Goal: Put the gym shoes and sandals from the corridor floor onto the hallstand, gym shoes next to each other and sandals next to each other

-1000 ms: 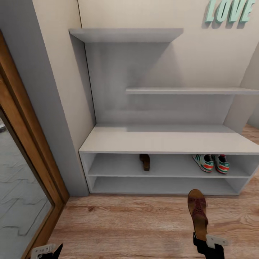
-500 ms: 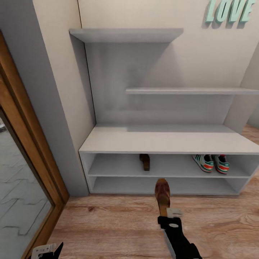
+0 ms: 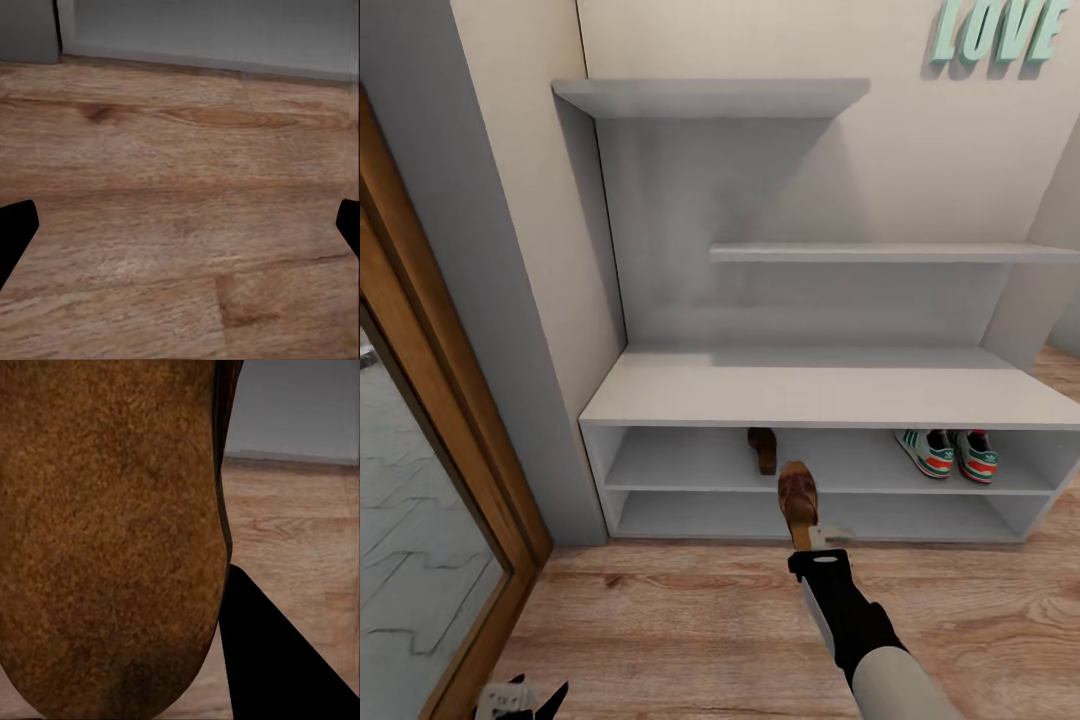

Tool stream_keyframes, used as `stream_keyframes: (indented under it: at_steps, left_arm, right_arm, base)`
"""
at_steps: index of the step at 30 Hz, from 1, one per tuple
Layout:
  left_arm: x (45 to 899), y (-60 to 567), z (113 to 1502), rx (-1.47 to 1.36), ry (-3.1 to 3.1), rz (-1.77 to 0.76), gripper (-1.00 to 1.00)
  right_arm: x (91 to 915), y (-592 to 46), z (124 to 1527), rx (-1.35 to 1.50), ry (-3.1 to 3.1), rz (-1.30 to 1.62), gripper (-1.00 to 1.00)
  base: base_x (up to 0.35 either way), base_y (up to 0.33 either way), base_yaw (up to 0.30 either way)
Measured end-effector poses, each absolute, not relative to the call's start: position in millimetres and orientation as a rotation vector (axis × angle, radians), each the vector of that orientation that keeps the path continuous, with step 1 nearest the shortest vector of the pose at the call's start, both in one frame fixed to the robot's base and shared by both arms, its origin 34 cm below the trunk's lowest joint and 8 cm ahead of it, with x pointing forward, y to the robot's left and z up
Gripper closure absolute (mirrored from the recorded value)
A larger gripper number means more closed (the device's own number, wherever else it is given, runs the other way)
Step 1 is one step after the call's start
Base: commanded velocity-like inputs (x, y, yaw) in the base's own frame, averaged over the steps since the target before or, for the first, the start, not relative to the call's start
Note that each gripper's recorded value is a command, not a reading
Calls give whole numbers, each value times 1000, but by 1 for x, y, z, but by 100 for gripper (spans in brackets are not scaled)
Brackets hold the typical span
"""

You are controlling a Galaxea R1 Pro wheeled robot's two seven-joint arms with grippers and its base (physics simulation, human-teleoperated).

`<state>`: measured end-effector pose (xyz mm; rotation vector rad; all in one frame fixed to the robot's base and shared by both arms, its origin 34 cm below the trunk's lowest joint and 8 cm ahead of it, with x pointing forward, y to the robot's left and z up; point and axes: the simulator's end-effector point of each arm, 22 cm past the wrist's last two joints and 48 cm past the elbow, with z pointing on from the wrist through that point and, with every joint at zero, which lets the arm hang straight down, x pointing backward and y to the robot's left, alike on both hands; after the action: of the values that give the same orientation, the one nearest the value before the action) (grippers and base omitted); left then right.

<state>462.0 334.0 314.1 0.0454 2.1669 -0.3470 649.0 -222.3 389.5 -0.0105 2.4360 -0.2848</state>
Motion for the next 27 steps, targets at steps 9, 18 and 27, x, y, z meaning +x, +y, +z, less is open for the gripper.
stream_keyframes:
  at_steps: [9,18,27]
  left_arm:
    - [452,307,318,153,2162,-481,-100]
    - [451,303,317,164,2164,-493,-100]
    - [451,302,317,162,2164,-495,-100]
  right_arm:
    - [644,-204,383,-32,2463,-236,100]
    - [643,-197,380,-38,2469,-197,100]
    - [643,-188,379,-55,2473,-146,100]
  base:
    - [0,0,0]
    - [0,0,0]
    - [0,0,0]
